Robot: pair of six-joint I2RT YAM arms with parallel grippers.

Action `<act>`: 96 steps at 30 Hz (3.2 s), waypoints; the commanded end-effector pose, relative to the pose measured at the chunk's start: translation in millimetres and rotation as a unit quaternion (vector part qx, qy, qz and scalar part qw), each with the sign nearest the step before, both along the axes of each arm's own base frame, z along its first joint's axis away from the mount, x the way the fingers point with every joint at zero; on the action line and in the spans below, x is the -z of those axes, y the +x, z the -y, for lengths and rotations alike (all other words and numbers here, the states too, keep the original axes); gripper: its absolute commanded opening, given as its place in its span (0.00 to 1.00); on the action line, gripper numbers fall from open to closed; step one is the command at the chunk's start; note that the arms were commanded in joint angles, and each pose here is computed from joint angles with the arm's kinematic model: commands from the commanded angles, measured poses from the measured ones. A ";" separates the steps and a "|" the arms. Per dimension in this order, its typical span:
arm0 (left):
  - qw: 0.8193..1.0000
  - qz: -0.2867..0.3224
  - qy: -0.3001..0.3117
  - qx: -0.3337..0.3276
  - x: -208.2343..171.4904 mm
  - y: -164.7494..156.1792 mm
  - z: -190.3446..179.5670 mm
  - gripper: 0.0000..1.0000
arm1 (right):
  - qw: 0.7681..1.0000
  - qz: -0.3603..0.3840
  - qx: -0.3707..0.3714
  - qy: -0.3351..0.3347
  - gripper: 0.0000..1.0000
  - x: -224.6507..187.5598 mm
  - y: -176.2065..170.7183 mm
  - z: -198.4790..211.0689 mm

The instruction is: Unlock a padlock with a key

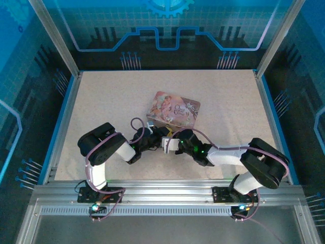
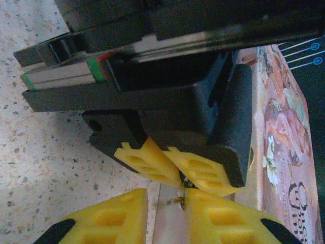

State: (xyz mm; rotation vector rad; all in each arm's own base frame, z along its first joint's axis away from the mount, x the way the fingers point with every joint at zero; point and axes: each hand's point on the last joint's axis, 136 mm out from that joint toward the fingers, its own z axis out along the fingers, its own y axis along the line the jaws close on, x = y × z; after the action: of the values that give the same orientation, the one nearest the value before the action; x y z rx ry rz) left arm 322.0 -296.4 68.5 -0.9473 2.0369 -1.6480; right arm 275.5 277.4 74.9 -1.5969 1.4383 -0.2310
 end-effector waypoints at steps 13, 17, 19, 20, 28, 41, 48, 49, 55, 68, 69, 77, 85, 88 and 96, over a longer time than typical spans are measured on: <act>1.000 0.013 -0.027 -0.001 -11.7 -0.7 1.2 0.00 | 0.999 0.014 0.029 0.027 0.25 -10.8 23.6 -4.1; 1.000 0.013 -0.027 -0.002 -11.4 -0.4 1.1 0.00 | 0.999 0.014 0.035 0.027 0.13 -9.4 26.8 -3.2; 1.000 0.013 -0.028 -0.002 -11.7 -0.3 1.0 0.00 | 0.999 0.014 0.037 0.029 0.07 -10.6 28.0 -3.9; 1.000 0.012 -0.028 -0.002 -11.3 -0.6 1.3 0.00 | 0.999 0.015 0.039 0.031 0.05 -11.6 28.8 -3.9; 0.999 0.013 -0.029 -0.003 -11.8 0.0 1.1 0.00 | 0.997 0.011 0.053 0.046 0.00 -17.9 31.1 -0.8; 0.999 0.014 -0.029 -0.002 -13.3 -0.2 1.5 0.00 | 0.986 -0.045 0.084 0.138 0.00 -42.5 29.4 -11.3; 1.000 0.012 -0.029 -0.002 -12.4 -1.0 1.7 0.00 | 0.962 -0.096 0.122 0.224 0.00 -44.2 31.2 -13.2; 0.999 0.014 -0.029 -0.002 -12.9 -0.7 1.6 0.00 | 0.956 -0.106 0.129 0.240 0.00 -43.6 31.5 -12.5; 1.000 0.012 -0.026 -0.002 -11.2 -1.0 1.0 0.00 | 0.920 -0.165 0.152 0.321 0.00 -43.3 29.5 -11.4; 1.000 0.011 -0.024 -0.003 -9.4 -1.8 1.6 0.00 | 0.899 -0.210 0.174 0.343 0.00 -29.1 27.1 -9.6; 1.000 0.011 -0.024 -0.003 -9.7 -1.8 1.9 0.01 | 0.899 -0.211 0.175 0.341 0.00 -28.2 27.1 -9.4; 1.000 0.024 0.000 -0.005 -11.0 -1.4 -2.1 0.23 | 0.893 -0.227 0.183 0.342 0.00 -20.2 25.1 -8.8; 1.000 0.020 0.023 -0.007 -7.7 -3.4 -6.4 0.42 | 0.875 -0.257 0.188 0.365 0.00 -15.8 21.9 -4.8; 0.999 0.021 0.030 -0.011 -6.6 -4.1 -10.0 0.48 | 0.869 -0.272 0.189 0.368 0.00 -14.3 21.1 -3.5; 0.996 0.045 0.077 -0.013 -21.0 -3.3 -28.8 0.64 | 0.836 -0.321 0.205 0.394 0.00 -14.8 17.7 -0.3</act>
State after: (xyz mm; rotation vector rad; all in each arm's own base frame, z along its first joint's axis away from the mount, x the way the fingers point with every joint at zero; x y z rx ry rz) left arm 318.2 -279.1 83.1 -0.8802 2.0450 -1.5369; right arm 297.7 276.7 84.6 -0.7198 2.0005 0.5638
